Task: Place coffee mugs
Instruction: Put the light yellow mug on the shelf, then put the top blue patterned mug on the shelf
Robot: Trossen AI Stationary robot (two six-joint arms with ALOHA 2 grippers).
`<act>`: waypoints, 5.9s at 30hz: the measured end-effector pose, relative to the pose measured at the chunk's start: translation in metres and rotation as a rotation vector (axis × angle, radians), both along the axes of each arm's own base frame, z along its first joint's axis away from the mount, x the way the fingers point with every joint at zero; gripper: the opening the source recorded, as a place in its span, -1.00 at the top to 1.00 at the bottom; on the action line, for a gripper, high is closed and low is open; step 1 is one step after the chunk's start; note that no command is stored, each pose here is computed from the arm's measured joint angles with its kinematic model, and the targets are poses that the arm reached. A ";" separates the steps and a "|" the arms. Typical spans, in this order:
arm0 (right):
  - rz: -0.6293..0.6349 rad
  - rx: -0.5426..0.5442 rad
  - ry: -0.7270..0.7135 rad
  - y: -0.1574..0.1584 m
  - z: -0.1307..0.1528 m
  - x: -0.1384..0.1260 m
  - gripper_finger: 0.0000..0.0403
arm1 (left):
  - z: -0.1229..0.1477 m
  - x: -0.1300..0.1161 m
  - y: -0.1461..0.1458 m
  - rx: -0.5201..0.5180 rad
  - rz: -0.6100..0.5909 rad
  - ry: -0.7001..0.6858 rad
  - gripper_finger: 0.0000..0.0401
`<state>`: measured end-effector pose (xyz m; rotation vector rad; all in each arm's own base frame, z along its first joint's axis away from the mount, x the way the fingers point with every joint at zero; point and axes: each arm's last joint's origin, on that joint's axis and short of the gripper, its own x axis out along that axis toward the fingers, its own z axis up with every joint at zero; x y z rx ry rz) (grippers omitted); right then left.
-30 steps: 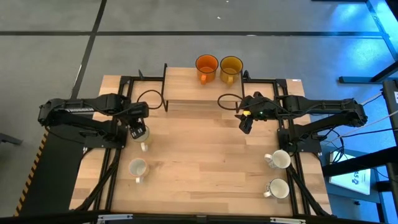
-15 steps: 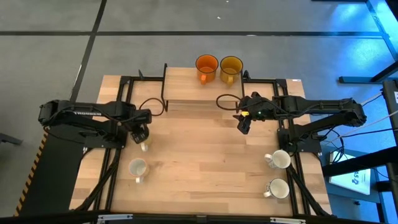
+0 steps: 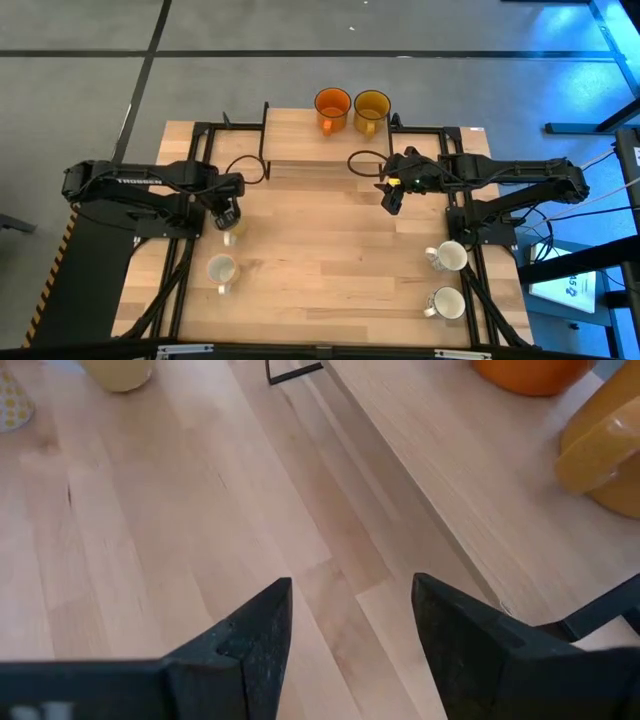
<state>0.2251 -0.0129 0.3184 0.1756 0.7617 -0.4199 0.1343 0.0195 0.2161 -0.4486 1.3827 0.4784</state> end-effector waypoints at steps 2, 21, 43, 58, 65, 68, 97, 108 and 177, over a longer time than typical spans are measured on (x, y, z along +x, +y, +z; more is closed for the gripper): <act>0.000 0.000 0.000 0.000 0.000 0.000 0.04 | 0.011 0.003 0.000 0.002 0.000 -0.032 0.91; -0.004 -0.009 -0.004 0.000 0.000 0.000 0.04 | 0.175 0.052 0.031 0.303 -0.011 -0.293 0.91; -0.041 0.038 0.039 0.000 -0.004 -0.004 0.04 | 0.180 0.113 0.206 0.341 0.069 -0.134 0.91; -0.059 0.053 0.032 0.000 -0.004 -0.004 0.04 | 0.158 0.125 0.237 0.321 0.073 -0.166 0.88; -0.057 0.052 0.034 0.000 -0.004 -0.004 0.04 | 0.155 0.124 0.244 0.306 0.100 -0.180 0.88; -0.057 0.052 0.034 0.000 -0.004 -0.004 0.04 | 0.153 0.124 0.245 0.294 0.107 -0.184 0.87; -0.074 0.067 0.021 0.000 -0.003 -0.004 0.04 | 0.146 0.126 0.253 0.256 0.134 -0.206 0.51; -0.075 0.068 0.021 0.000 -0.003 -0.004 0.04 | 0.148 0.128 0.256 0.306 0.105 -0.211 0.43; -0.080 0.073 0.011 0.000 -0.003 -0.003 0.04 | 0.159 0.132 0.267 0.531 -0.435 -0.242 0.36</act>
